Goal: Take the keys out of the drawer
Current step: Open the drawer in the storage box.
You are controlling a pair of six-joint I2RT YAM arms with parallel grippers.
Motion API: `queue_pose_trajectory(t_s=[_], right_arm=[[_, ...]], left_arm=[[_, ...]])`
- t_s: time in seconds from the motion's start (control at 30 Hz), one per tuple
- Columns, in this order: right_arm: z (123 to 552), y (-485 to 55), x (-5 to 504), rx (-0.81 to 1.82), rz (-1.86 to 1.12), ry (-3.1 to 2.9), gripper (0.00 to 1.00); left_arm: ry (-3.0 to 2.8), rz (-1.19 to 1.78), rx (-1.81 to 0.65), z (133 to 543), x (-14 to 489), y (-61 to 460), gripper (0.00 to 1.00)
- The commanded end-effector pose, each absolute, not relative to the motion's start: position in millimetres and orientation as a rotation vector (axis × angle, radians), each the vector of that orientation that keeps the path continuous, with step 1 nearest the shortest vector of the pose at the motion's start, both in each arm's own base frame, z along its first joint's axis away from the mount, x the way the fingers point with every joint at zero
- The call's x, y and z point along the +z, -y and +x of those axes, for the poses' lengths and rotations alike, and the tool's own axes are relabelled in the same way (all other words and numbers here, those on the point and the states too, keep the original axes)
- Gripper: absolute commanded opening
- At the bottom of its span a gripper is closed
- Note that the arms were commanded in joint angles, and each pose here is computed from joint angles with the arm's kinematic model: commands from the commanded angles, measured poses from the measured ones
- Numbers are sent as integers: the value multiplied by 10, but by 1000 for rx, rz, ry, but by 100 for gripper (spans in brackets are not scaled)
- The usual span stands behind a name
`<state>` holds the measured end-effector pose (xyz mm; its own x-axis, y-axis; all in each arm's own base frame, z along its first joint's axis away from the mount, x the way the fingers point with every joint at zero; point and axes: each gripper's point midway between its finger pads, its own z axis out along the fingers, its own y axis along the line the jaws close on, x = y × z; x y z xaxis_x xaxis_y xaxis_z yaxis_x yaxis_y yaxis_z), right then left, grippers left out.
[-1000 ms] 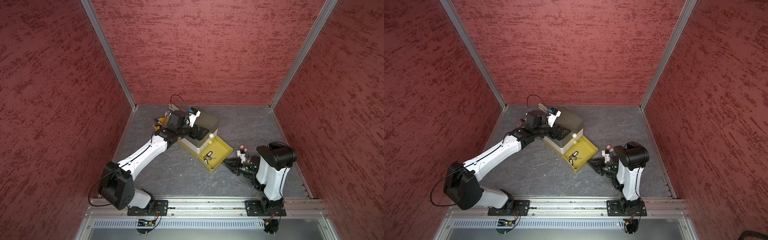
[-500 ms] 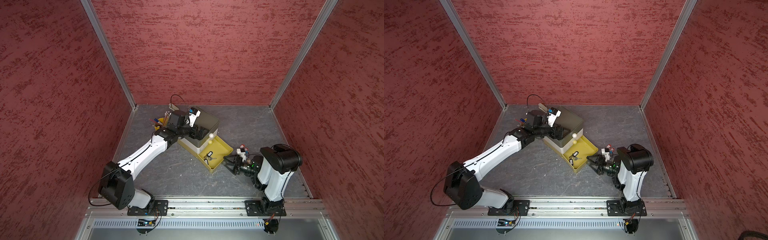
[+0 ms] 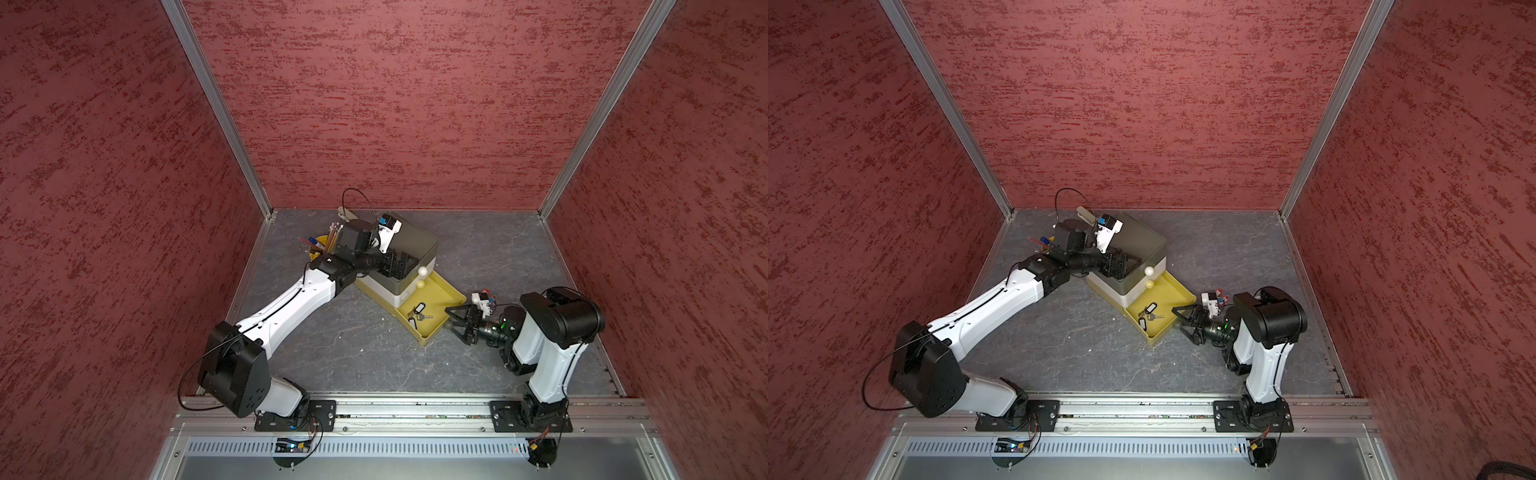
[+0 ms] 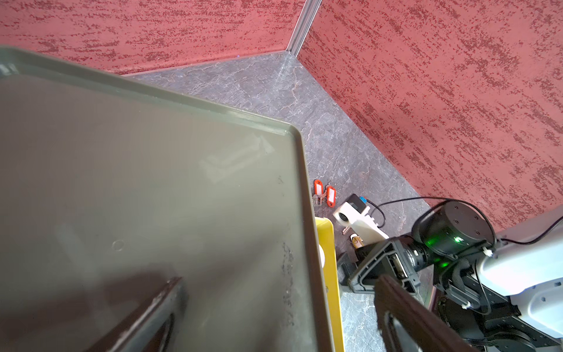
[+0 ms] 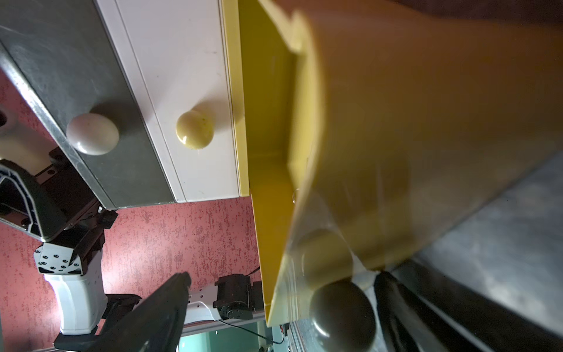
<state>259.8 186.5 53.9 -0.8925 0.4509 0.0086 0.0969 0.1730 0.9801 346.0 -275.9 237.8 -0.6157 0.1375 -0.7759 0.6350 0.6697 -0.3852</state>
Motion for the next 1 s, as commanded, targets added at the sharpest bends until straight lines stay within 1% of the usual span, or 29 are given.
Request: queue_pose_trajectory(t_s=[0.0,0.1,0.2,0.37,0.5,0.63,0.77,0.97], right_arm=[[2174,-1607,-540,1397,1038,-2613,98],[2169,-1568,-554,1286,1036,-2722,98],[2122,-1439,-489,1075,987,-2869,98],[2065,-1162,-148,747,876,-2992,98],[2094,-997,193,577,762,-3010,98],[2303,-1065,614,584,630,-2952,98],[2531,-1343,1014,680,455,-2892,98],[2763,-1780,1225,791,282,-2888,98]], left_arm=[[-2619,517,-762,3022,1303,2450,100],[-2620,514,-762,3020,1297,2433,100],[-2621,512,-761,3010,1286,2411,100],[-2619,496,-764,3020,1272,2380,100],[-2610,483,-776,3040,1267,2375,100],[-2605,484,-786,3080,1271,2399,100],[-2601,485,-791,3105,1283,2418,100],[-2604,477,-784,3107,1276,2403,100]])
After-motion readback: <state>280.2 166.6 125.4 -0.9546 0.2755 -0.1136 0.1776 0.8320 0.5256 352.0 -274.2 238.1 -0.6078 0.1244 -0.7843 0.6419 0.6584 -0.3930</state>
